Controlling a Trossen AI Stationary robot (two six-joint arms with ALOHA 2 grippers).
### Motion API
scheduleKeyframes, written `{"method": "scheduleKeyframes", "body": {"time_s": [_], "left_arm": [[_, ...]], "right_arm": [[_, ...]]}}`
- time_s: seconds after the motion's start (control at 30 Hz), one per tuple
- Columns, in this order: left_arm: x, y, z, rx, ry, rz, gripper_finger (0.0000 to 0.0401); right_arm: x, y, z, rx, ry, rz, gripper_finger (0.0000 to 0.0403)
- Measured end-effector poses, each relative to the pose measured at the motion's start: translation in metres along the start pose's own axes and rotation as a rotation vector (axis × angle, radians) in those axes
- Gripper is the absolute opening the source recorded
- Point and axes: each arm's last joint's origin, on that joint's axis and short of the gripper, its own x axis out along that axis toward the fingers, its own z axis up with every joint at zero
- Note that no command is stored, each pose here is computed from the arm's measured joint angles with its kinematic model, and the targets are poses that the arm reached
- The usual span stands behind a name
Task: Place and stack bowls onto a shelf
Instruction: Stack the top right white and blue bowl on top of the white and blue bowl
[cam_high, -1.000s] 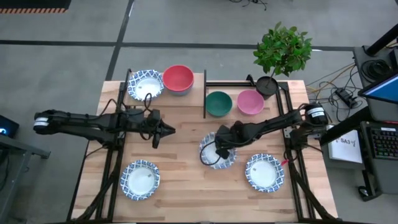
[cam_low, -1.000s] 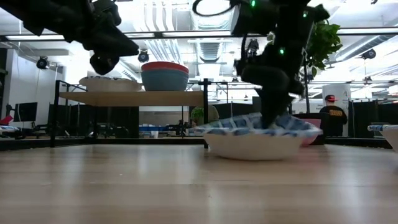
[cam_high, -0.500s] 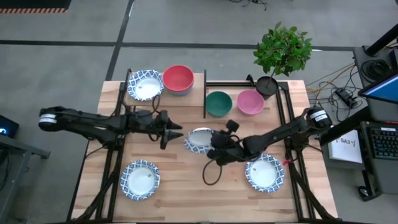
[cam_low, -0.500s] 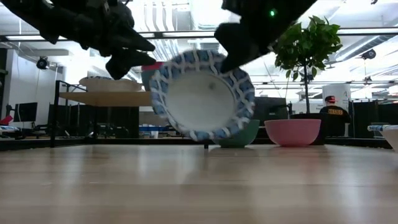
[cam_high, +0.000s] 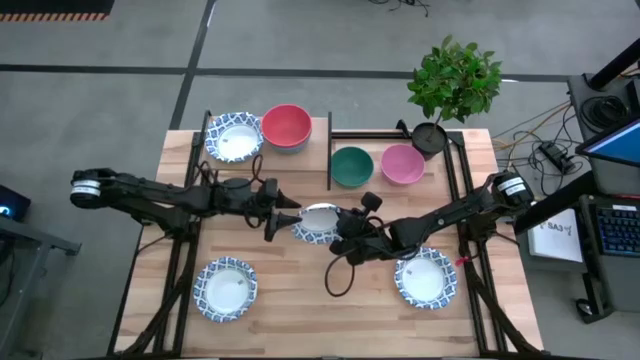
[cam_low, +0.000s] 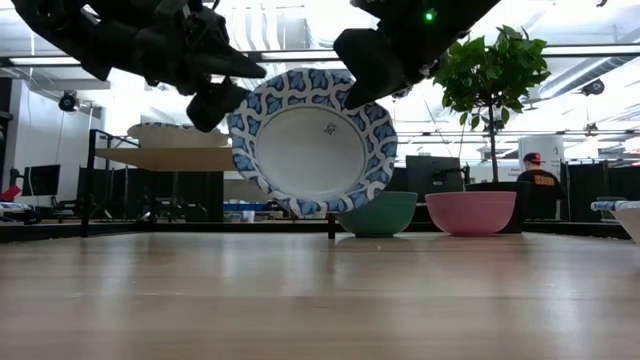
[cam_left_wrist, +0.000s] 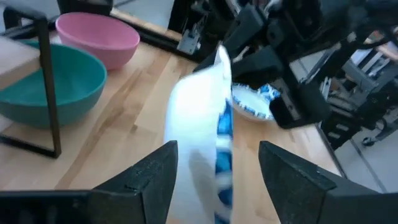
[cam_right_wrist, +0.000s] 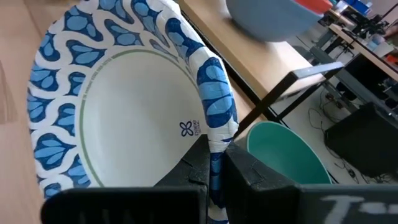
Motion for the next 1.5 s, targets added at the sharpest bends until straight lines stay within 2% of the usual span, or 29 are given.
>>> {"method": "scheduleKeyframes", "body": {"time_s": [0.17, 0.27, 0.37, 0.5, 0.67, 0.8, 1.0, 1.13, 1.23, 1.37, 1.5], "left_arm": [[0.008, 0.001, -0.002, -0.004, -0.012, -0.003, 0.0192], [0.009, 0.001, -0.002, -0.007, -0.023, -0.007, 0.0169], [0.009, 0.001, -0.001, -0.023, -0.029, -0.006, 0.0117], [0.007, 0.0, 0.005, -0.059, -0.038, 0.001, 0.002], [0.006, -0.007, 0.023, -0.082, 0.024, 0.039, 0.0006], [0.004, -0.013, 0.043, -0.062, 0.104, 0.11, 0.0002], [-0.007, -0.029, 0.085, -0.004, 0.164, 0.145, 0.0001], [-0.03, -0.039, 0.116, 0.048, 0.264, 0.276, 0.0], [-0.057, -0.048, 0.147, 0.083, 0.293, 0.406, 0.0], [-0.102, -0.06, 0.184, 0.123, 0.271, 0.594, 0.0], [-0.15, -0.068, 0.213, 0.143, 0.199, 0.77, 0.0]], "right_arm": [[0.0, 0.001, 0.005, 0.021, -0.034, 0.009, 0.0012], [0.0, 0.002, 0.006, 0.023, -0.042, 0.011, 0.0013], [0.0, 0.002, 0.006, 0.024, -0.043, 0.011, 0.0013], [0.0, 0.002, 0.008, 0.043, -0.055, 0.013, 0.0013], [-0.003, -0.002, 0.012, 0.062, -0.069, 0.019, 0.0041], [-0.014, -0.014, 0.024, 0.109, -0.102, 0.027, 0.009], [-0.035, -0.04, 0.042, 0.185, -0.158, 0.044, 0.0159], [-0.051, -0.057, 0.051, 0.226, -0.191, 0.06, 0.0185], [-0.062, -0.068, 0.055, 0.268, -0.206, 0.073, 0.0189], [-0.073, -0.077, 0.055, 0.293, -0.201, 0.091, 0.0189], [-0.08, -0.074, 0.048, 0.294, -0.179, 0.113, 0.0189]]}}
